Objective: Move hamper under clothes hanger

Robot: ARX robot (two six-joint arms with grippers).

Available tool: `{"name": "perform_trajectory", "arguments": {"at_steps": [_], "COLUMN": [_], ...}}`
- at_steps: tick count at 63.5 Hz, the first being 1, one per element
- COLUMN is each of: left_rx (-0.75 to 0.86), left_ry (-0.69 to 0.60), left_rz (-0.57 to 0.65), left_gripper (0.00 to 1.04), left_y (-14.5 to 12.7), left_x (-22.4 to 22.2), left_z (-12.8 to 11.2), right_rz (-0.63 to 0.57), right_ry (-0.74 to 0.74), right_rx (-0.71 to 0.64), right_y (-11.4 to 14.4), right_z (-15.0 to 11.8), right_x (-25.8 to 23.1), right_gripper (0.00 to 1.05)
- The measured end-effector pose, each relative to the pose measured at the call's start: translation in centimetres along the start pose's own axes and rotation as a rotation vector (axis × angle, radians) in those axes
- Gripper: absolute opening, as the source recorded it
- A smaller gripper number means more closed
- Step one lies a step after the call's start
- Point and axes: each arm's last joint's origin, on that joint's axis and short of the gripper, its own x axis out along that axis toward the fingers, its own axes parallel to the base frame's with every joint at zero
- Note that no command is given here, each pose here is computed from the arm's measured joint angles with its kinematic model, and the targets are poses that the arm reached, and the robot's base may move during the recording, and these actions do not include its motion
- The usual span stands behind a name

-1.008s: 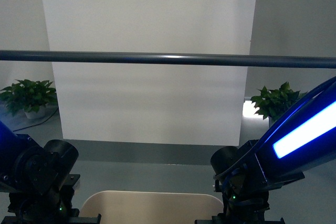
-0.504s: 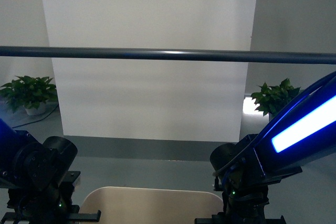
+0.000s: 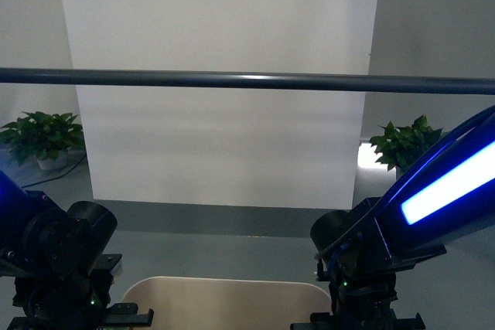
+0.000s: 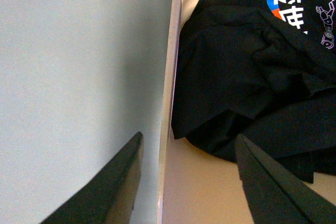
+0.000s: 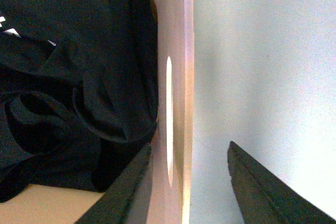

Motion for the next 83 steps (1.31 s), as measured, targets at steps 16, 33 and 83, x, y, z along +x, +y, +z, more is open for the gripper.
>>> {"name": "perform_trajectory", "arguments": {"at_steps": [16, 33, 83], "left_rx": [-0.037, -0.08, -0.104], "left_ry": [-0.06, -0.168, -0.46], "left_rz": [-0.018, 0.0, 0.008], "left_gripper": [0.99, 0.98, 0.98], "left_y": [0.0, 0.6, 1.2], "left_x": [-0.5, -1.9, -8.6], "left_z": [1.4, 3.4, 9.4], "right_rz": [-0.014, -0.056, 0.026], "right_ry": [-0.049, -0.123, -0.389], "right_rx": [0.006, 0.019, 0.168], "right_y": [0.0, -0.1, -2.5], "right_z": [0.2, -0.2, 4.7], "right_x": [0.2, 0.9, -0.1], "right_gripper": [0.9, 0.97, 0.97]}}
